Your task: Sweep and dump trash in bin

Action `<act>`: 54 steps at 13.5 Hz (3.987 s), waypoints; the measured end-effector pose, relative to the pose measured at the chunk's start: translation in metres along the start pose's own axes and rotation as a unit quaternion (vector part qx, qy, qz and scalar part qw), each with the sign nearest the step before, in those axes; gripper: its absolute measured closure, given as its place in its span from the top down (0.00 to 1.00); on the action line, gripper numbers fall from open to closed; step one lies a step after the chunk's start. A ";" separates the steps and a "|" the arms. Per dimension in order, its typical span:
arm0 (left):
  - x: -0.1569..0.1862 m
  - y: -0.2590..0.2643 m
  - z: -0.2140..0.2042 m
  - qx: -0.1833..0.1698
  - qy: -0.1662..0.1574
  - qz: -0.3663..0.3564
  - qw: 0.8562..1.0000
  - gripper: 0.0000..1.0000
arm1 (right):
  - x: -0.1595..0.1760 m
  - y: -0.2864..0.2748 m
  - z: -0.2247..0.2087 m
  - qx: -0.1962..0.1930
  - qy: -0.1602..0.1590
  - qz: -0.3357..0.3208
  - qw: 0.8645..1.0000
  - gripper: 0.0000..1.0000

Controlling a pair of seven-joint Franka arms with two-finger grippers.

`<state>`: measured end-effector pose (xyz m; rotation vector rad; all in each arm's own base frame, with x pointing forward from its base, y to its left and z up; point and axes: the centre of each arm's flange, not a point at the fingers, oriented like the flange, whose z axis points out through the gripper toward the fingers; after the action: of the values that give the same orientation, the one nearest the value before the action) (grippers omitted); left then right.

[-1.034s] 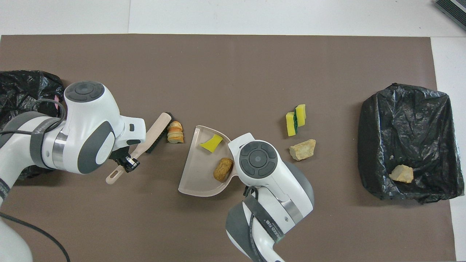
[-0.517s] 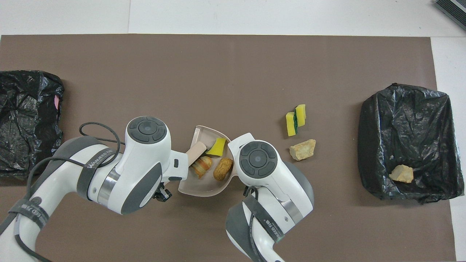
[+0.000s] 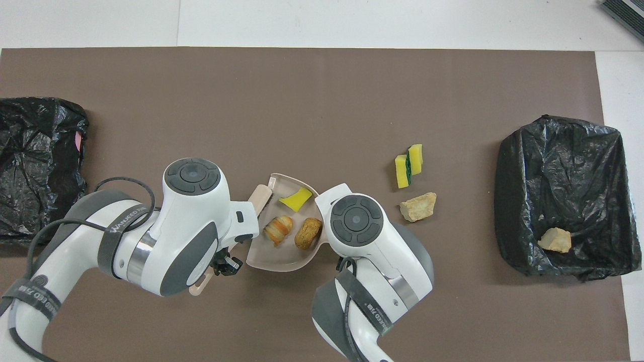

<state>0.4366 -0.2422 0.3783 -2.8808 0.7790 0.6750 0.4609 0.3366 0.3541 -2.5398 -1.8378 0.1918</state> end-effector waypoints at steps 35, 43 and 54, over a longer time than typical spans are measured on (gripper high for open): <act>-0.108 0.243 0.094 -0.103 0.093 -0.279 0.950 0.26 | -0.559 0.190 -0.154 -0.067 -0.123 0.058 0.988 0.32; -0.119 0.266 0.104 -0.085 0.101 -0.219 0.967 0.26 | -0.551 0.218 -0.141 -0.082 -0.305 -0.039 0.948 0.32; -0.105 0.274 0.112 -0.099 0.104 -0.228 0.963 0.27 | -0.445 0.213 -0.175 -0.096 -0.464 -0.117 0.873 0.32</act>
<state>0.1752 -0.4101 0.3333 -3.1734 0.0414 0.4171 0.5429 -0.1395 0.5560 -2.4888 -2.4970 1.5196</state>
